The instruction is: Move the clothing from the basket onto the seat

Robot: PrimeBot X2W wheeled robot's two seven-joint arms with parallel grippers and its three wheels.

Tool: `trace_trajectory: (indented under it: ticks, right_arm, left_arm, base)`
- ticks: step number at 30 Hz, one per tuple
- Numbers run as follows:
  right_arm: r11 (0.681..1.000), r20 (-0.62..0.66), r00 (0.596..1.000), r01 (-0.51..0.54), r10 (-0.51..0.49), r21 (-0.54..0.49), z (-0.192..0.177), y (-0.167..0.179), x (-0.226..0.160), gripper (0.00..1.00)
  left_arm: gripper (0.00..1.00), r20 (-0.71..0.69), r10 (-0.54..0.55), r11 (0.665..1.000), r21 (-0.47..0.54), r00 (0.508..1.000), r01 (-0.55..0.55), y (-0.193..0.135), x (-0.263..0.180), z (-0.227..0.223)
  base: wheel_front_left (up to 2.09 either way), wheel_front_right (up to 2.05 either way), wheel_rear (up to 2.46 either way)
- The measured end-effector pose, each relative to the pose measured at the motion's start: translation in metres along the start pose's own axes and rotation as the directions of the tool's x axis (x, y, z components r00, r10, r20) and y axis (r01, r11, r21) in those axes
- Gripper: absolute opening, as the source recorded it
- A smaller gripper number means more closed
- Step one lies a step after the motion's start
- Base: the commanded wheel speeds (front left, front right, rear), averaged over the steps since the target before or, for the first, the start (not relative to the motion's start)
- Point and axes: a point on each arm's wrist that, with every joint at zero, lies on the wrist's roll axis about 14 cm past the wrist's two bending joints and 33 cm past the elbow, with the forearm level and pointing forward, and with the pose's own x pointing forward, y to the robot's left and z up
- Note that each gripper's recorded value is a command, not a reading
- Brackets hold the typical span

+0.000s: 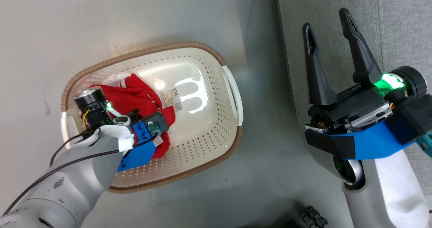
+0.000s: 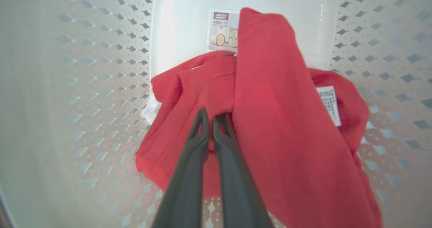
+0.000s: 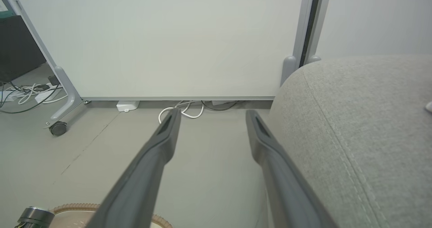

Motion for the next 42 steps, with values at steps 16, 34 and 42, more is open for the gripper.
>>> trace_trajectory:
  ticks: [16,34,42]
  right_arm:
    - [0.998,0.112,0.992,-0.056,0.055,0.005,0.062,0.031,-0.010,1.00]
    - [0.992,0.196,0.973,-0.122,0.124,-0.024,0.119,0.067,-0.053,1.00]
    - [0.991,0.221,0.966,-0.133,0.137,-0.033,0.135,0.075,-0.076,1.00]
  left_arm:
    - [0.00,0.244,0.195,0.975,-0.156,0.950,-0.160,0.027,-0.087,0.066]
    - [0.00,0.500,0.451,0.882,-0.375,0.739,-0.285,0.032,-0.211,0.128]
    - [0.00,0.628,0.561,0.827,-0.456,0.540,-0.328,0.036,-0.279,0.167]
  base:
    - [0.00,0.00,0.00]
    - [0.00,0.00,0.00]
    - [0.00,0.00,0.00]
